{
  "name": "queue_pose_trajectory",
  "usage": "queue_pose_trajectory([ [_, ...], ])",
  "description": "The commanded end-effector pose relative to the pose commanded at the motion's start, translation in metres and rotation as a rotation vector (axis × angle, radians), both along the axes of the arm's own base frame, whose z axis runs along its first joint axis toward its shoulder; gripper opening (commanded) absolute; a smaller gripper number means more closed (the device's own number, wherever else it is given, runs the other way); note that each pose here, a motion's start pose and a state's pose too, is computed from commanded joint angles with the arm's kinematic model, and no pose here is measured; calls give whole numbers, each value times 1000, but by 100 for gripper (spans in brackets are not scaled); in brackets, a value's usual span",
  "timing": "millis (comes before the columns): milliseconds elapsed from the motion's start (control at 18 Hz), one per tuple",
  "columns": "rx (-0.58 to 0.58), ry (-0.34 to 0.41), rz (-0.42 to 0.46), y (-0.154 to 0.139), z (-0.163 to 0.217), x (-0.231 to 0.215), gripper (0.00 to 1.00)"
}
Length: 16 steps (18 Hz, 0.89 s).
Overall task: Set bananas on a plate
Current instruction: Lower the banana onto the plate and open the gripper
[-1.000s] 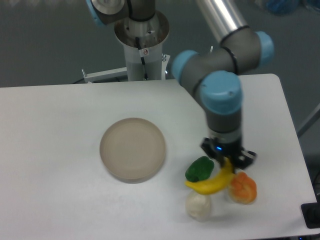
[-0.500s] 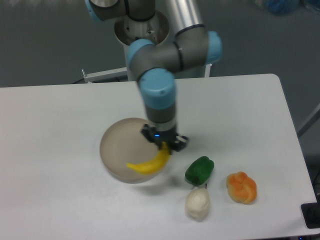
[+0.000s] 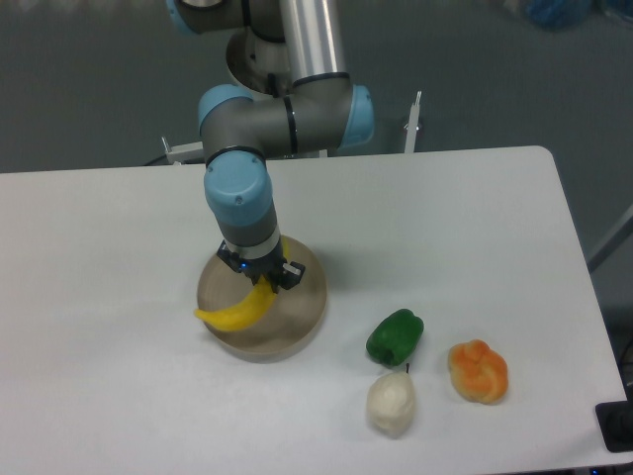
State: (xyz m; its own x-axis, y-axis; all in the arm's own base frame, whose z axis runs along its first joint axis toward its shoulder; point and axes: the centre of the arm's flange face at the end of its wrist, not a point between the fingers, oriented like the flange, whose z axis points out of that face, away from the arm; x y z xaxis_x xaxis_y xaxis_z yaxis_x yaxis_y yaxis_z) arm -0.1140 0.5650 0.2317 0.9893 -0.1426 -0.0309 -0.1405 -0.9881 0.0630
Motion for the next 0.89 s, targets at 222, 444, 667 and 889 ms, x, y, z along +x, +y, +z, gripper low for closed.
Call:
queue_pose_trajectory([
  [222,-6,-1,3,3,-7,-2,23],
  [444,-18,-1,3,6,-14,-5,23],
  [667,-17,-1,6,6,-14,-7,23],
  [889,-22,-3,3,6,-18,-7,23],
])
